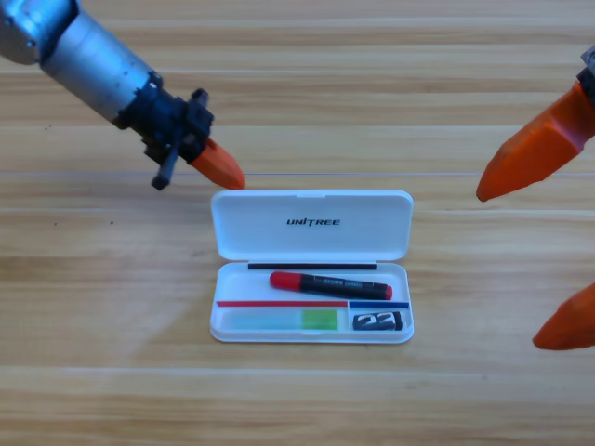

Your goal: Clean up eraser and pencils

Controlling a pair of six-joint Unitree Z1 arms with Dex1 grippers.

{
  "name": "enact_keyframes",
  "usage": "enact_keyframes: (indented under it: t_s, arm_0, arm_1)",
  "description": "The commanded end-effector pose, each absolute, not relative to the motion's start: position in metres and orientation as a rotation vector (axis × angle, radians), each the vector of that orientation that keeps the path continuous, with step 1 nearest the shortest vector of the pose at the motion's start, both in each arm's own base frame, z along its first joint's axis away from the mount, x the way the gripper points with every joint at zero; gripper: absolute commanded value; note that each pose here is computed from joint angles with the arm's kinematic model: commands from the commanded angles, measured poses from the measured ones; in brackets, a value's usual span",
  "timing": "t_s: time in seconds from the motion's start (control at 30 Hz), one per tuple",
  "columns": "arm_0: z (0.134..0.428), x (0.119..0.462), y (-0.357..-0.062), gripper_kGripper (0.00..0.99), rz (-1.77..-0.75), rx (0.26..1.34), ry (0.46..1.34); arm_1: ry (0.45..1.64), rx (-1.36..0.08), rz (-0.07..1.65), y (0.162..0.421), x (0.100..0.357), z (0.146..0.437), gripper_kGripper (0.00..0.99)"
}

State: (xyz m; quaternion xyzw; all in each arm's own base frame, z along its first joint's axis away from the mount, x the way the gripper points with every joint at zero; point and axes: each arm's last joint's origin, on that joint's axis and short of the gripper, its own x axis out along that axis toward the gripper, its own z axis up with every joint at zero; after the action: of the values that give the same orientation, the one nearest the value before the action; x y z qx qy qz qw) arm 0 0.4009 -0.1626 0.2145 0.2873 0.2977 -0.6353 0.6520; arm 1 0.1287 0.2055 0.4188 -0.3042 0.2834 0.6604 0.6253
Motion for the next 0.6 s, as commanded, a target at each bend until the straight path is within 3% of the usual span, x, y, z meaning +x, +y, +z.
enact_keyframes:
  t_s: [0.03,0.6]
  arm_0:
    - [0.191,0.395,-0.195,0.0,-1.516,0.641,0.704]
    - [0.195,0.384,-0.21,0.0,-1.537,0.652,0.709]
  arm_1:
    - [0.668,-0.667,1.507,0.199,0.131,0.415,0.989]
    - [0.676,-0.663,1.514,0.201,0.132,0.413,0.989]
